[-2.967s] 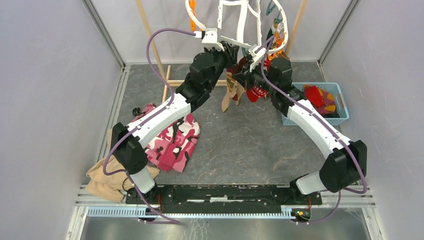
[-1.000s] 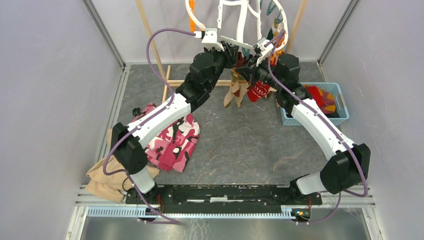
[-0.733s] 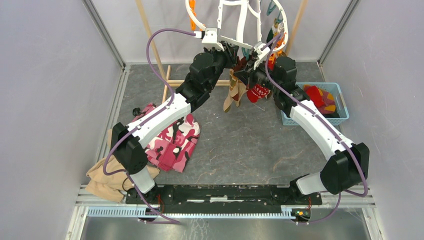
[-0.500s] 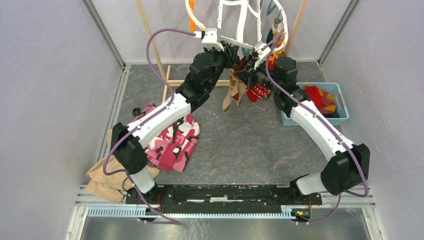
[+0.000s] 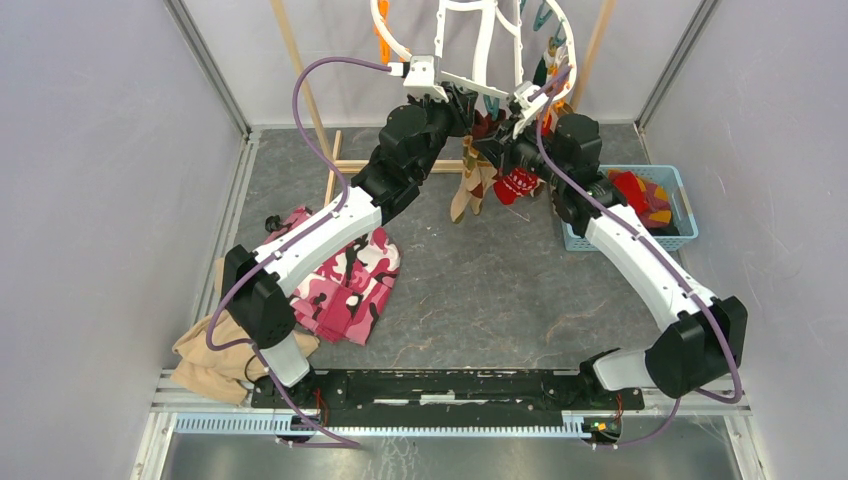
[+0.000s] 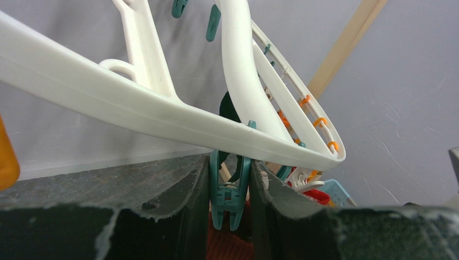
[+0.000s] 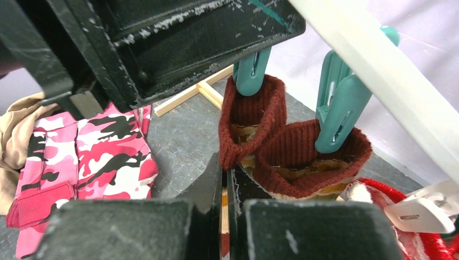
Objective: Clip the socks to the hanger
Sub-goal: Clamp the sock onto the hanger.
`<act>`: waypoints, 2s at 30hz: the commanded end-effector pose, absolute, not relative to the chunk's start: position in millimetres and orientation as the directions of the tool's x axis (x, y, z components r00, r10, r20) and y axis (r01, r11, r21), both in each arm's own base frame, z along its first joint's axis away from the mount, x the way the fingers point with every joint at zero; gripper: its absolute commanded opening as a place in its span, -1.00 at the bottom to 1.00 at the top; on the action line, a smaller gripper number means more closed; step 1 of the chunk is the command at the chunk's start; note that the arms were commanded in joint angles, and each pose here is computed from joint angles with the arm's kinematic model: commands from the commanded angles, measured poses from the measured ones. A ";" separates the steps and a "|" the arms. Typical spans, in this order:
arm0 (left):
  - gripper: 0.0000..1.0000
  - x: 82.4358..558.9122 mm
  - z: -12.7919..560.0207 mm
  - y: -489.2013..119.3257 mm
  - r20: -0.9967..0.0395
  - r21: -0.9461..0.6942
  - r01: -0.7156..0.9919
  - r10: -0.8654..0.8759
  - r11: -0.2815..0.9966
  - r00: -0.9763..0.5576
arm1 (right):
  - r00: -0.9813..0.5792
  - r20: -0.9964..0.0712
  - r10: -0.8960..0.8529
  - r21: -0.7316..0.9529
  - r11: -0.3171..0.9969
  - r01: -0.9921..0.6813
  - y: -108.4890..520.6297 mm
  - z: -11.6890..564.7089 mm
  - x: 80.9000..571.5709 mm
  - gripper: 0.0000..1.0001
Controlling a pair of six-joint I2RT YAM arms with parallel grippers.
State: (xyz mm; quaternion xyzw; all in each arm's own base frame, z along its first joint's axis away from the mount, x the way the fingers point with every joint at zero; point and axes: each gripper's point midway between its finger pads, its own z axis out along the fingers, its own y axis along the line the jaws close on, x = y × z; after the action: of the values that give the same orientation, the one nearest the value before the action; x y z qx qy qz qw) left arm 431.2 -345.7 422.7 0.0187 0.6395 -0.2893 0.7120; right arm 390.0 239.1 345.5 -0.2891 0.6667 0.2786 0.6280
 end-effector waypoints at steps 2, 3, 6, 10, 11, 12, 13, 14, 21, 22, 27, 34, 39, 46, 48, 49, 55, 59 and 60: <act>-0.96 428.8 455.4 -337.3 -0.898 -0.357 0.434 -0.432 0.827 0.086 | 0.035 -0.999 -0.018 -0.038 0.699 -0.714 230.9 373.7 382.0 -1.00; -0.96 428.3 456.1 -337.3 -0.897 -0.357 0.435 -0.433 0.827 0.086 | 0.036 -0.999 -0.018 -0.039 0.700 -0.713 230.5 374.0 381.9 -1.00; -0.96 427.9 457.1 -336.9 -0.897 -0.356 0.436 -0.433 0.827 0.088 | 0.031 -0.999 -0.017 -0.035 0.700 -0.713 231.0 373.3 382.2 -1.00; -0.96 426.9 460.5 -336.9 -0.895 -0.357 0.441 -0.436 0.824 0.091 | 0.005 -1.000 -0.027 -0.023 0.700 -0.714 230.8 361.6 382.9 -1.00; -0.96 426.9 461.1 -337.1 -0.895 -0.357 0.442 -0.437 0.823 0.091 | 0.000 -1.000 -0.031 -0.021 0.698 -0.716 231.3 358.4 382.4 -1.00; -0.96 426.8 462.0 -337.2 -0.894 -0.357 0.443 -0.438 0.822 0.092 | -0.008 -0.999 -0.034 -0.018 0.698 -0.716 231.3 354.5 382.3 -1.00; -0.96 426.7 462.9 -337.5 -0.894 -0.357 0.445 -0.438 0.822 0.092 | -0.010 -0.999 -0.038 -0.019 0.699 -0.715 230.9 352.6 382.2 -1.00; -0.96 426.7 463.1 -337.9 -0.894 -0.357 0.446 -0.439 0.821 0.092 | -0.014 -0.999 -0.041 -0.019 0.700 -0.714 230.2 350.3 382.5 -1.00; -0.96 427.5 458.6 -337.0 -0.900 -0.351 0.437 -0.428 0.828 0.088 | 0.017 -0.999 -0.036 -0.038 0.710 -0.703 226.9 360.9 381.3 -1.00; -0.96 427.7 458.1 -336.6 -0.900 -0.350 0.435 -0.426 0.830 0.089 | 0.021 -0.999 -0.034 -0.039 0.713 -0.700 225.9 362.8 381.3 -1.00; -0.96 428.3 455.5 -335.7 -0.903 -0.345 0.429 -0.420 0.835 0.089 | 0.032 -0.999 -0.019 -0.036 0.721 -0.692 222.8 370.9 379.3 -1.00; -0.96 427.8 454.6 -335.1 -0.905 -0.342 0.428 -0.416 0.836 0.089 | 0.030 -0.999 -0.012 -0.029 0.726 -0.687 221.2 371.6 379.8 -1.00; -0.96 426.9 454.0 -335.8 -0.904 -0.346 0.433 -0.419 0.832 0.084 | 0.031 -0.999 -0.010 -0.029 0.719 -0.695 224.0 374.1 381.3 -1.00; -0.96 425.7 453.0 -338.6 -0.900 -0.356 0.445 -0.429 0.822 0.072 | 0.026 -1.000 -0.008 -0.024 0.709 -0.705 228.0 373.9 384.8 -1.00; -0.96 425.7 452.0 -339.2 -0.901 -0.356 0.446 -0.428 0.821 0.069 | 0.025 -1.000 -0.006 -0.022 0.706 -0.708 229.1 374.9 385.6 -1.00; -0.96 425.7 452.2 -339.4 -0.900 -0.357 0.448 -0.430 0.820 0.069 | 0.025 -1.000 -0.006 -0.022 0.706 -0.708 229.6 375.0 386.5 -1.00; -0.96 426.0 450.5 -340.3 -0.900 -0.359 0.448 -0.431 0.818 0.065 | 0.038 -0.999 0.000 -0.027 0.704 -0.709 231.3 383.6 389.7 -1.00; -0.96 426.1 450.7 -339.9 -0.901 -0.358 0.447 -0.430 0.820 0.066 | 0.044 -0.999 0.004 -0.028 0.705 -0.708 231.2 388.5 390.3 -1.00; -0.96 425.8 451.1 -339.9 -0.900 -0.358 0.448 -0.430 0.819 0.067 | 0.045 -0.999 0.004 -0.029 0.706 -0.708 231.3 389.2 390.4 -1.00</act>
State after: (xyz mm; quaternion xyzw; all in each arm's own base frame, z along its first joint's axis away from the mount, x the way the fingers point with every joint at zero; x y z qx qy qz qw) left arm 430.9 -345.8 423.6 0.0191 0.6390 -0.2900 0.7122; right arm 389.4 231.4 352.8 -0.2813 0.6677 0.2635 0.6369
